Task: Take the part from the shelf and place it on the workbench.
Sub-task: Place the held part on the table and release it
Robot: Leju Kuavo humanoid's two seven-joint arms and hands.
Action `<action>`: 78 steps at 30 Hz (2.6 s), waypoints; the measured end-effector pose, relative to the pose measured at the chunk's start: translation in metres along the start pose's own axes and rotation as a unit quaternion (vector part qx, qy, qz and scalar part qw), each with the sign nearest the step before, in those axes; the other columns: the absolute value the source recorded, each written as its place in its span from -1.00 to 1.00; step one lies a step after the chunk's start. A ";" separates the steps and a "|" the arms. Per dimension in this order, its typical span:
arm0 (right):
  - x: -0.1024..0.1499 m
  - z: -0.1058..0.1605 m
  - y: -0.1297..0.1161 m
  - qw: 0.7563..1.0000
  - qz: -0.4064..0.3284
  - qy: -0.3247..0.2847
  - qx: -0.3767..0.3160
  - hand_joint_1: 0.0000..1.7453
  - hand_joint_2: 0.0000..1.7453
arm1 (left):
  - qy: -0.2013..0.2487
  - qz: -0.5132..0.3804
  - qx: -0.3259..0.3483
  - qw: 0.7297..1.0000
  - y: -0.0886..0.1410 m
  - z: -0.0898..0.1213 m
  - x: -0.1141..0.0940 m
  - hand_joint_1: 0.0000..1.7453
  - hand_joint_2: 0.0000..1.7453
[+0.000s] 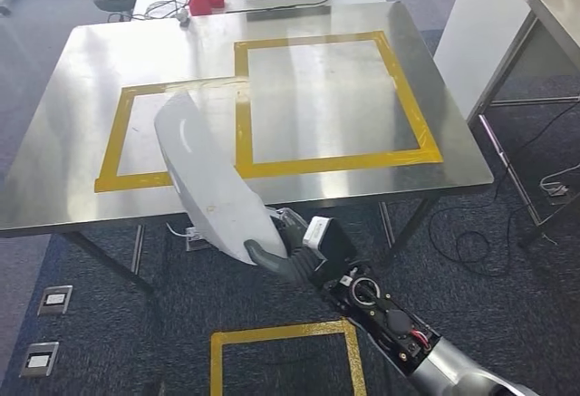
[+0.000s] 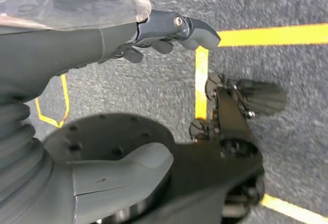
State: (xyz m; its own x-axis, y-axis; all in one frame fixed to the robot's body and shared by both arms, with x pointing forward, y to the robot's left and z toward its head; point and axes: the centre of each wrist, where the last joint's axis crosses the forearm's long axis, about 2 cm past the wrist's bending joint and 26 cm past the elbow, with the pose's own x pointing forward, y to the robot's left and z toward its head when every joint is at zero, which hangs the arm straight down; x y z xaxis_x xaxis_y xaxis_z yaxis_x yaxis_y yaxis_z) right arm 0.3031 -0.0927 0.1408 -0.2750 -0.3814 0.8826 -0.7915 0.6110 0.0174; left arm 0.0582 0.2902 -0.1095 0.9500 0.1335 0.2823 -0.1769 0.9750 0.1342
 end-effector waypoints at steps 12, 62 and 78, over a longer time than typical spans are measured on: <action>0.005 -0.009 0.000 1.000 0.011 -0.004 0.007 1.00 1.00 | 0.001 0.006 0.004 1.000 -0.001 0.000 0.004 -1.00 1.00; 0.022 -0.093 -0.059 0.965 0.240 0.091 -0.049 1.00 1.00 | -0.037 -0.040 -0.034 0.998 -0.017 -0.001 0.034 -1.00 1.00; 0.016 -0.088 -0.066 0.964 0.240 0.103 -0.050 1.00 1.00 | -0.038 -0.053 -0.030 0.997 -0.016 -0.001 0.033 -1.00 1.00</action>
State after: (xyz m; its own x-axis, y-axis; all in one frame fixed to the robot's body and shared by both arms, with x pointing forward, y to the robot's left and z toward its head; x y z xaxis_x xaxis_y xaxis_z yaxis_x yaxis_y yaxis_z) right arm 0.3989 -0.0784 0.1954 -0.4737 0.1005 0.8749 -0.5412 0.7506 -0.3792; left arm 0.0931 0.2795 -0.1033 0.9400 0.0173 0.3407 -0.0582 0.9922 0.1103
